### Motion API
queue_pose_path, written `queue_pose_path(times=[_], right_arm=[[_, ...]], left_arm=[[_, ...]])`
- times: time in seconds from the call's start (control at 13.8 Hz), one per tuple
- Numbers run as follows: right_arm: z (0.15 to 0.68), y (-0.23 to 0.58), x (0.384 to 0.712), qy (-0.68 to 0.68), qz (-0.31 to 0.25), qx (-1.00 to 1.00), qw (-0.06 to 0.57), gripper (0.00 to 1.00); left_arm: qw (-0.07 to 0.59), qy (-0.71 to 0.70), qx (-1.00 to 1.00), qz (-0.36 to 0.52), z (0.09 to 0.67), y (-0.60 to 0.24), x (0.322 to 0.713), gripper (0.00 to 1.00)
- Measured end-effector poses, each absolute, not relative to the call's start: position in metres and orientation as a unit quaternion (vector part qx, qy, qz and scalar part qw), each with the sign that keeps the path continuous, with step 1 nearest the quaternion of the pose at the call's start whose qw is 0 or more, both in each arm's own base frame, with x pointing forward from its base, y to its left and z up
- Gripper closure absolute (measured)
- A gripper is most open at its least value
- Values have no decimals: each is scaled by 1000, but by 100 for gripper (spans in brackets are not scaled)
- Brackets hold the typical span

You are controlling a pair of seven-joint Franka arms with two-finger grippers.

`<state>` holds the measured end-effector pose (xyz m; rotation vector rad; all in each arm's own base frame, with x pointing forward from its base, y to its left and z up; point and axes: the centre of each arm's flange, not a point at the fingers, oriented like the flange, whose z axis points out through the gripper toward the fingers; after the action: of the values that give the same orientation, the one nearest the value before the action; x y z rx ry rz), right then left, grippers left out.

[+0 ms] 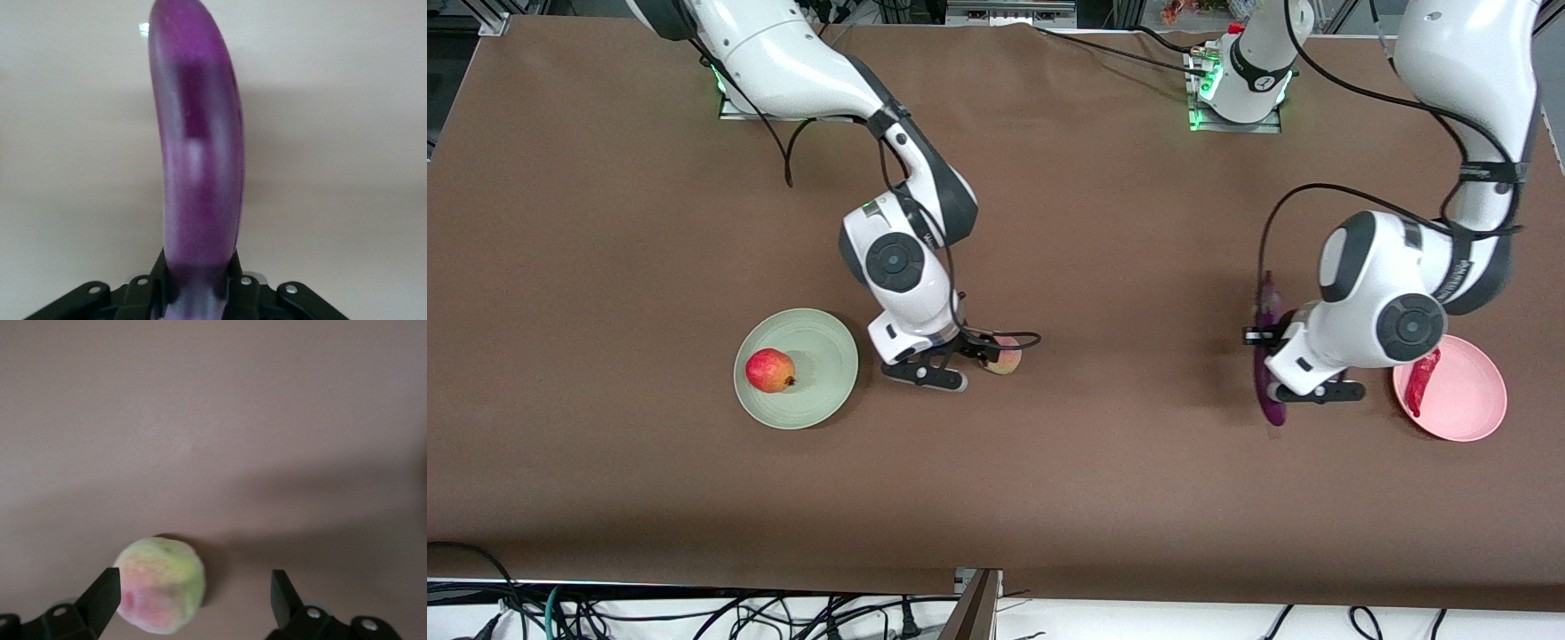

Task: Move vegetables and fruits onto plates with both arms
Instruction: 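Lower the eggplant onto the pink plate while the right gripper grasps the peach, then place the peach on the green plate while the left gripper withdraws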

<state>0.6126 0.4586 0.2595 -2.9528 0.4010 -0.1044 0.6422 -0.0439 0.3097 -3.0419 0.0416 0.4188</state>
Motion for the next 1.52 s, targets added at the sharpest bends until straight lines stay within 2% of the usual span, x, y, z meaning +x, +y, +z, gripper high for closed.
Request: queue_pose_path(times=[0.29, 0.58, 0.87, 1.09, 1.23, 1.3, 1.52], right_arm=[[248, 477, 598, 162, -29, -983, 80, 0], [233, 495, 583, 173, -22, -982, 76, 0], [211, 505, 576, 176, -31, -980, 83, 0], [202, 504, 578, 171, -41, -981, 82, 3], [204, 502, 581, 160, -55, -983, 73, 6], [204, 500, 583, 159, -59, -983, 71, 11], [204, 498, 586, 160, -64, -982, 73, 11]], left_arm=[[27, 93, -984, 149, 334, 97, 633, 66], [17, 178, -977, 116, 342, 236, 609, 66], [24, 226, -972, 52, 289, 292, 611, 66], [31, 246, -968, 34, 241, 296, 619, 66], [35, 250, -967, 30, 237, 297, 624, 65], [38, 251, -967, 28, 240, 300, 625, 63], [44, 261, -964, 20, 252, 305, 630, 35]])
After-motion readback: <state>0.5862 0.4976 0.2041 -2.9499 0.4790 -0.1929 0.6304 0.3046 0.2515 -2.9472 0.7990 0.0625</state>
